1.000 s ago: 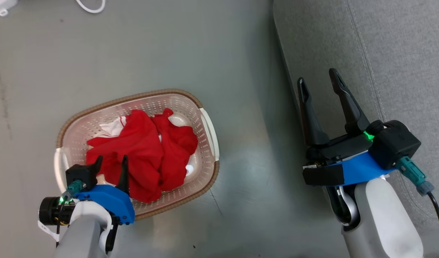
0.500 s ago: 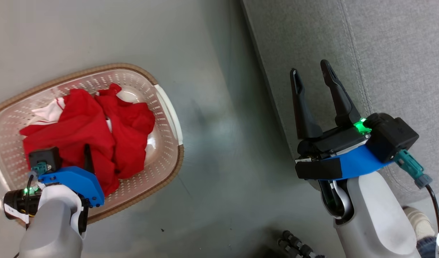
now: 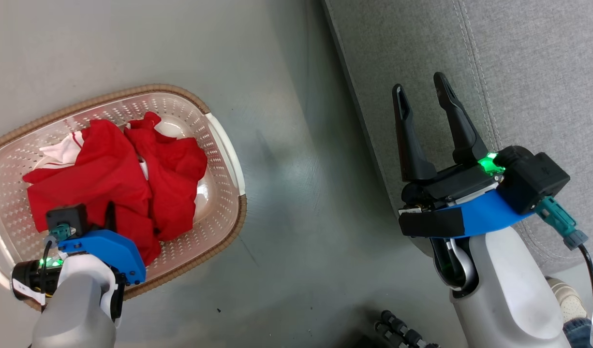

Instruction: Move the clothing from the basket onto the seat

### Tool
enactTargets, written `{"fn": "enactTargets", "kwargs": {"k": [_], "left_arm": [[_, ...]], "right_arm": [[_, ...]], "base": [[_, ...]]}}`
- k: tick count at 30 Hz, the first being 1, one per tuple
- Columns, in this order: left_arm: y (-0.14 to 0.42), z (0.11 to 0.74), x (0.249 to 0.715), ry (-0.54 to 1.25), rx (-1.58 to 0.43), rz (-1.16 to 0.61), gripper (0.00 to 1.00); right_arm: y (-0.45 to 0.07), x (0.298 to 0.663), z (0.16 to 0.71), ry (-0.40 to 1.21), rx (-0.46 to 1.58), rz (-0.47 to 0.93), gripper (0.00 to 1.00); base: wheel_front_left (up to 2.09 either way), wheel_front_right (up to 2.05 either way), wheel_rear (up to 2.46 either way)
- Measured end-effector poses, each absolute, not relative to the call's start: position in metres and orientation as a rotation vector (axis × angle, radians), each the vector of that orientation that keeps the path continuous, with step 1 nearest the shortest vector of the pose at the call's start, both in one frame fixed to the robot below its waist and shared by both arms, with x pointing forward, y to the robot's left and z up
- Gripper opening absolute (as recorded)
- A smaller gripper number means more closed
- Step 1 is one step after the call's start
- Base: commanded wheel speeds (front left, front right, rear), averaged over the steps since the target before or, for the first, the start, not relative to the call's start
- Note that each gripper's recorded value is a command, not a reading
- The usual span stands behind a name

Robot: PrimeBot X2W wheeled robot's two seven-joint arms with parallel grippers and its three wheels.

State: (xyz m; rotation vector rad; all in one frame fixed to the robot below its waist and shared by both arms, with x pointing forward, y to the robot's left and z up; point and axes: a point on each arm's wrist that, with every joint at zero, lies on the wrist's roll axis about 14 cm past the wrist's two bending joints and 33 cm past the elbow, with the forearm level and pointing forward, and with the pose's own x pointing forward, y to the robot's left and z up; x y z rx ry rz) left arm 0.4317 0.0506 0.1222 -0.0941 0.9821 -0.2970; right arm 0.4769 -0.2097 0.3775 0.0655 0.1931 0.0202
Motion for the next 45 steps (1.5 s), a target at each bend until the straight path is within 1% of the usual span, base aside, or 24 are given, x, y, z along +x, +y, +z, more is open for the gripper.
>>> {"fn": "enactTargets", "kwargs": {"k": [9, 19, 27, 33, 40, 45], "left_arm": [[0.046, 0.133, 0.434, 0.964, -0.11, -0.308, 0.0], [0.032, 0.184, 0.445, 0.859, -0.119, -0.352, 0.0], [0.013, 0.248, 0.44, 0.733, -0.042, -0.497, 0.0], [0.007, 0.305, 0.432, 0.607, -0.003, -0.567, 0.0], [-0.014, 0.383, 0.417, 0.42, -0.093, -0.624, 0.0], [-0.03, 0.433, 0.405, 0.311, -0.118, -0.684, 0.0]], "right_arm": [[-0.206, 0.477, 0.383, 0.182, 0.061, 0.031, 1.0], [-0.208, 0.468, 0.413, 0.13, 0.049, 0.021, 1.0], [-0.203, 0.446, 0.439, 0.096, 0.038, 0.027, 1.0], [-0.197, 0.418, 0.455, 0.086, 0.05, 0.031, 1.0], [-0.182, 0.396, 0.487, 0.023, 0.058, 0.067, 1.0], [-0.17, 0.382, 0.505, -0.013, 0.063, 0.098, 1.0]], "base": [[0.0, 0.0, 0.0], [0.0, 0.0, 0.0], [0.0, 0.0, 0.0], [0.0, 0.0, 0.0], [0.0, 0.0, 0.0], [0.0, 0.0, 0.0]]}}
